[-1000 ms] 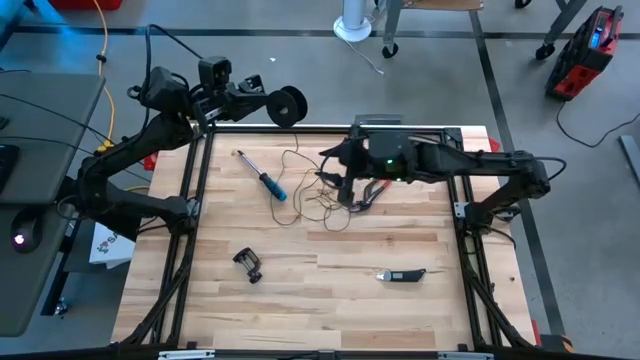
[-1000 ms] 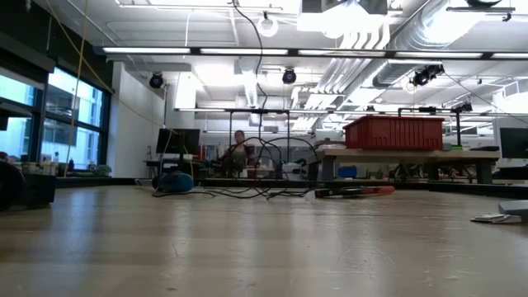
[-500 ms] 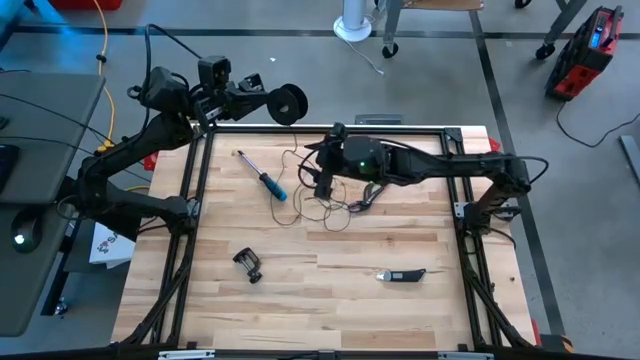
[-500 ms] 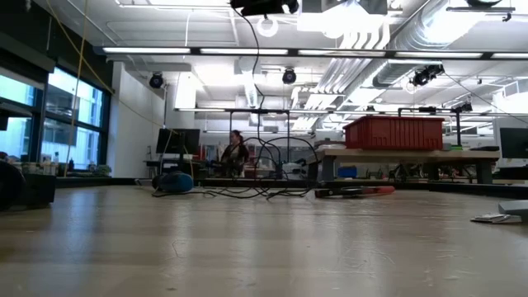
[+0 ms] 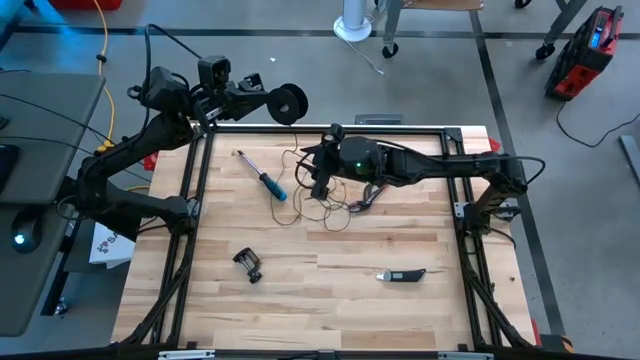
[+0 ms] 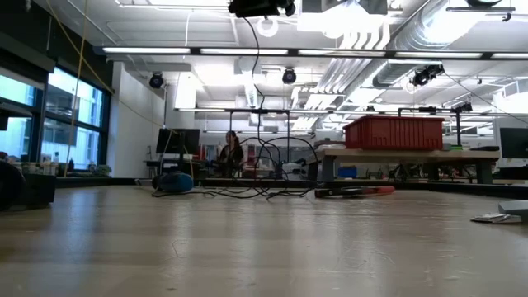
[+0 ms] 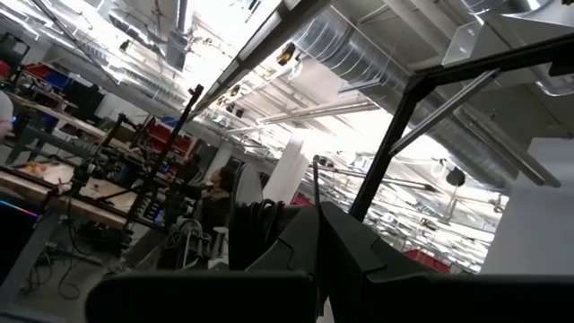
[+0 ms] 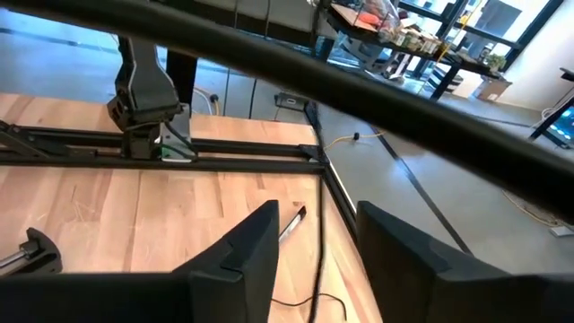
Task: Coil cords
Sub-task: Coil the black wire onto the black spool
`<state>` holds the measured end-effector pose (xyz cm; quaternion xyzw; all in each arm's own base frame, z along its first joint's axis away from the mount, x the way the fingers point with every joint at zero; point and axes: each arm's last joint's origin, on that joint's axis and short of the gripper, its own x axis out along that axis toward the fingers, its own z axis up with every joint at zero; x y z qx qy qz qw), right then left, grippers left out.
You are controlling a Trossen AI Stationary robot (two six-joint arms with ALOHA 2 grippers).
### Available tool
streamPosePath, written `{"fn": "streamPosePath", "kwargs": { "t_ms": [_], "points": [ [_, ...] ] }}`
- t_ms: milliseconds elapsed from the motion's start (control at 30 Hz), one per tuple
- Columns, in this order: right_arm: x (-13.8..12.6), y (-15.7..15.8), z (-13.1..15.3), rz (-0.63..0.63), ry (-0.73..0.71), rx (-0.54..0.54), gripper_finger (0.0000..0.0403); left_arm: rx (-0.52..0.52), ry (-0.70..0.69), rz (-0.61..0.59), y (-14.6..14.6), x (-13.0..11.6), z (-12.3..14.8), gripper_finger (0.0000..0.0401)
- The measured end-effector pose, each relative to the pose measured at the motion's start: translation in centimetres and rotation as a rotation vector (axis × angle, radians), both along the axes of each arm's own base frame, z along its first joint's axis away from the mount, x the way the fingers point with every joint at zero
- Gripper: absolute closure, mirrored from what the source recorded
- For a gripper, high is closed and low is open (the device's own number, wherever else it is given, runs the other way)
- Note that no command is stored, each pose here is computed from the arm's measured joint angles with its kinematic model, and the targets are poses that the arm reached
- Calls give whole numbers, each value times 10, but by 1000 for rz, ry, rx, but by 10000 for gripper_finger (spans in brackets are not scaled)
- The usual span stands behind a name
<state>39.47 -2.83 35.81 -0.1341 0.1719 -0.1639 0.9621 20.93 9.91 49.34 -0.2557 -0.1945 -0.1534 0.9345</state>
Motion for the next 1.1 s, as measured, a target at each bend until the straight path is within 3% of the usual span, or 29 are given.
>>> {"fn": "streamPosePath", "kwargs": {
  "t_ms": [767,1100],
  "points": [
    [5,-3,-6,-46,6,-16,277,0,0,-1,0,0,0,401],
    [5,-2,-5,-33,5,-12,335,1,0,-1,0,0,0,401]
  ]
}}
